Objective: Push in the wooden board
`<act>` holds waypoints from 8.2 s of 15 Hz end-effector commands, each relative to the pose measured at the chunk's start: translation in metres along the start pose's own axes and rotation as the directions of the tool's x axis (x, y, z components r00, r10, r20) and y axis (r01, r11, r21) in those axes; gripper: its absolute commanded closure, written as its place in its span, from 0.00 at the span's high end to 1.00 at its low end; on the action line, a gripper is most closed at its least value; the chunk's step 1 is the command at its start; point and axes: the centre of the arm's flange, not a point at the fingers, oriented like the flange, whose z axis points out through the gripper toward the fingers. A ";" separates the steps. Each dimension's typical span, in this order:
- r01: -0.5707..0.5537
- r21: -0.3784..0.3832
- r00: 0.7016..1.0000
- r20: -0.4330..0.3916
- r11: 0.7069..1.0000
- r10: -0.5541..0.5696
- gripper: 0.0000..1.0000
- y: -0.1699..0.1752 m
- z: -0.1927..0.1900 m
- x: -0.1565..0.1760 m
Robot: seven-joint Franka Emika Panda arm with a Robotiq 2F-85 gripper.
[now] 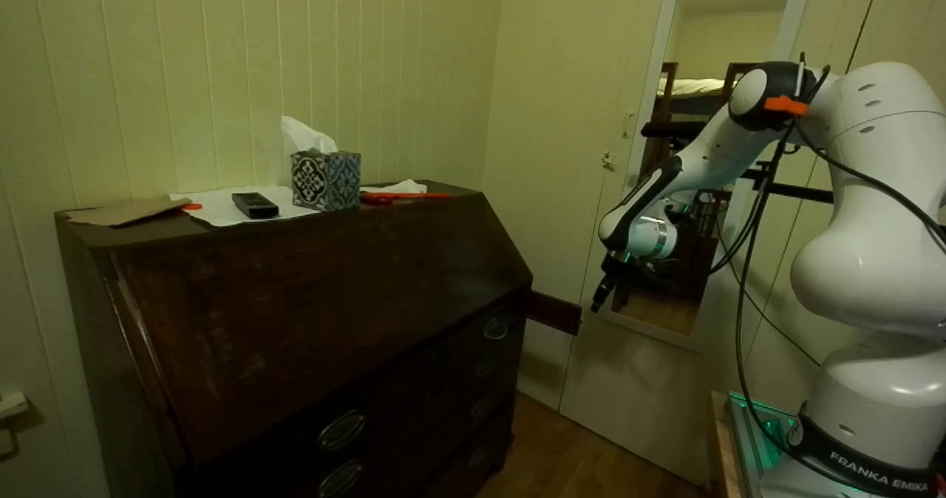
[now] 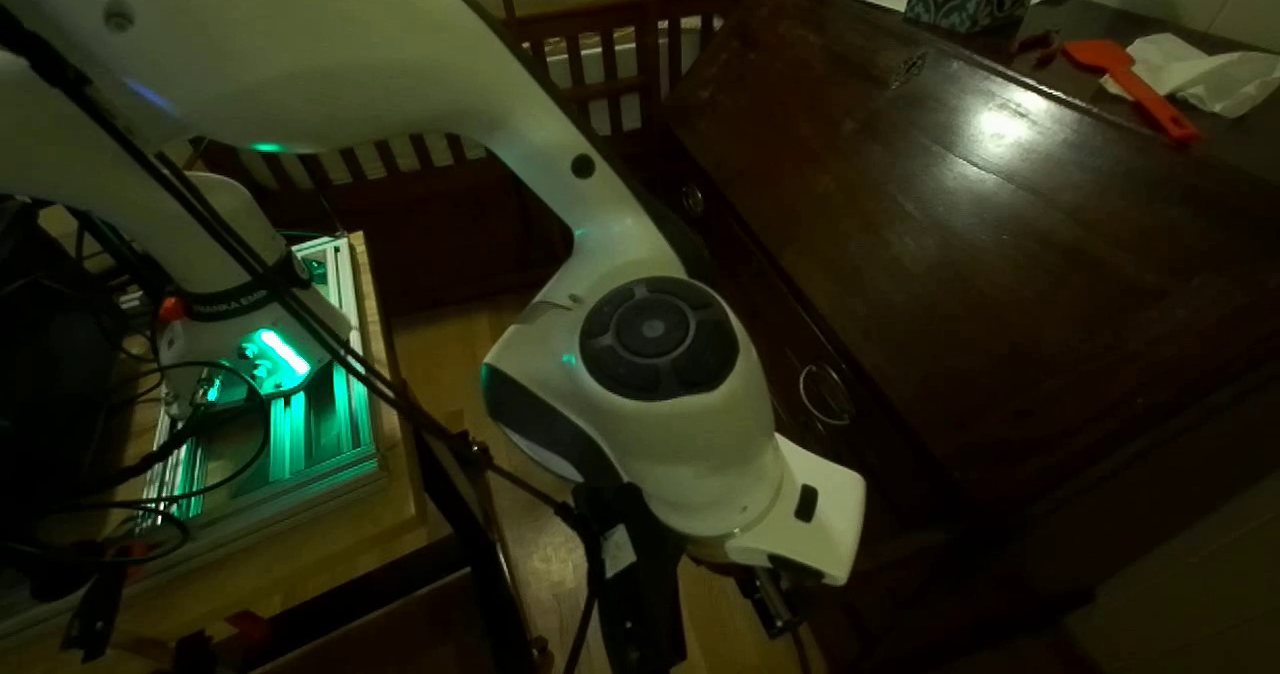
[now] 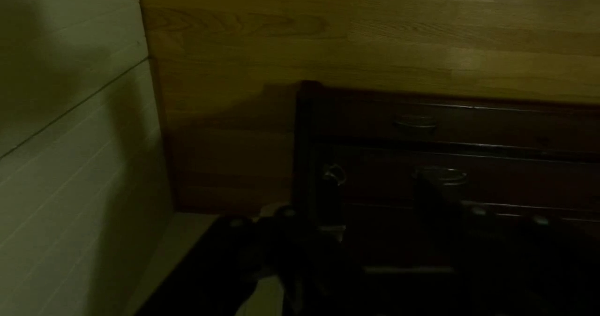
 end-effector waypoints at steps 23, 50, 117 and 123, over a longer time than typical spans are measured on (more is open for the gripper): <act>-0.007 -0.002 0.988 -0.157 1.000 0.007 0.00 0.005 0.061 0.027; 0.073 -0.007 0.997 -0.028 0.997 -0.073 0.00 0.010 0.063 0.040; 0.036 0.143 0.988 0.142 0.989 -0.057 1.00 -0.034 -0.059 -0.071; -0.041 0.419 0.996 -0.055 0.907 0.071 1.00 -0.102 -0.135 -0.098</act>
